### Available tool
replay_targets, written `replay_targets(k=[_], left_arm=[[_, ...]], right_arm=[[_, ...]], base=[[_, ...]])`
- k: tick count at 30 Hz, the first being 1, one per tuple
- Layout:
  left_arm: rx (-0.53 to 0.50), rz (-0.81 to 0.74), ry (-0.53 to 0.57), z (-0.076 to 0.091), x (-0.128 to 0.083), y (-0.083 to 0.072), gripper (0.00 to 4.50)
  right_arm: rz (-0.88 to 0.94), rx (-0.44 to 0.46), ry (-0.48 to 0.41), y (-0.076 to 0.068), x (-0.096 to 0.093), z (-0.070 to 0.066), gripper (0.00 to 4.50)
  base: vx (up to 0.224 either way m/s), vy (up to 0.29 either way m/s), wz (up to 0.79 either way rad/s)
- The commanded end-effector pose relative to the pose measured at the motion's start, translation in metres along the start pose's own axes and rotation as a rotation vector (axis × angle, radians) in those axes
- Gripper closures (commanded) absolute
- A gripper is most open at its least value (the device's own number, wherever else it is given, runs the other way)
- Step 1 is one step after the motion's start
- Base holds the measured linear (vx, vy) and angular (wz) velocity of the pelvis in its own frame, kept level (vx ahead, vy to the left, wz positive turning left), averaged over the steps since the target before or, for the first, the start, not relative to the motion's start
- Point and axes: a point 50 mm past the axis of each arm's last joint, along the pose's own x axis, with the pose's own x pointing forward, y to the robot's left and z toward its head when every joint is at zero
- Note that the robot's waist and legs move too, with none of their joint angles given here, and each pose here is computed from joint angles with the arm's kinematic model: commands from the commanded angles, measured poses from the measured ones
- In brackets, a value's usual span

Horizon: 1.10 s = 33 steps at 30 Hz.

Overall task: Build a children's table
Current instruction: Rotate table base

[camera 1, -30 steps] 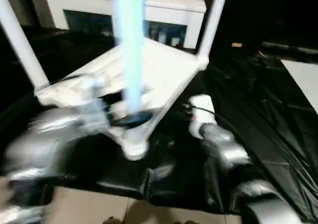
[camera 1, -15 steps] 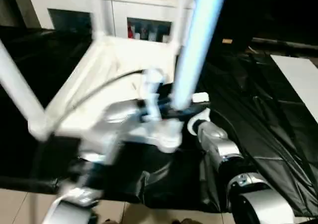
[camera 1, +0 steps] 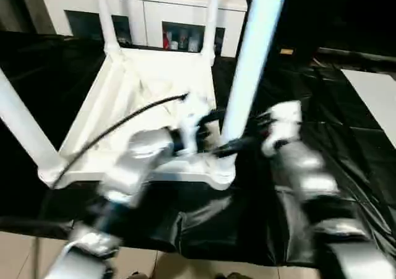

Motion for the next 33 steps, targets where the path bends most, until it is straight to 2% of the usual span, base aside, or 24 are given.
replay_targets(k=[1,3,5,7,8,11,12,13,17,30,33], left_arm=[[-0.01,-0.064,0.037,-0.003,-0.009,-0.003,0.07],[-0.007,-0.097,0.179,-0.021,-0.025,0.0,0.07],[-0.01,-0.111,0.276,-0.033,-0.036,0.005,0.07],[-0.008,-0.108,0.328,-0.039,-0.042,0.009,0.07],[-0.006,-0.102,0.336,-0.039,-0.044,0.01,0.33],[0.016,-0.122,0.373,-0.042,-0.047,0.013,0.46],[0.023,-0.122,0.381,-0.042,-0.048,0.014,0.59],[0.065,-0.112,0.411,-0.044,-0.048,0.018,0.73],[0.089,-0.123,0.462,-0.048,-0.051,0.024,1.05],[0.149,-0.13,0.553,-0.059,-0.056,0.031,2.18],[0.144,-0.129,0.538,-0.059,-0.055,0.031,2.33]], right_arm=[[0.095,-0.061,0.052,-0.001,-0.009,-0.004,1.07],[0.265,-0.159,0.124,0.001,-0.029,-0.013,1.07],[0.38,-0.189,0.16,0.005,-0.043,-0.016,1.07],[0.44,-0.197,0.181,0.008,-0.05,-0.017,1.07],[0.451,-0.2,0.188,0.008,-0.052,-0.017,1.07],[0.535,-0.194,0.199,0.019,-0.059,-0.016,1.07],[0.549,-0.193,0.199,0.021,-0.06,-0.015,1.07],[0.602,-0.19,0.202,0.029,-0.064,-0.013,1.07],[0.661,-0.183,0.204,0.041,-0.069,-0.009,1.07],[0.674,-0.187,0.219,0.048,-0.069,-0.004,1.07],[0.676,-0.185,0.223,0.048,-0.07,-0.005,1.07]], base=[[0.0,0.0,0.0],[0.0,0.0,0.0],[0.0,0.0,0.0],[0.0,0.0,0.0],[0.0,0.0,0.0],[0.0,0.0,0.0],[0.0,0.0,0.0],[0.0,0.0,0.0],[0.0,0.0,0.0],[0.0,0.0,0.0],[0.0,0.0,0.0]])
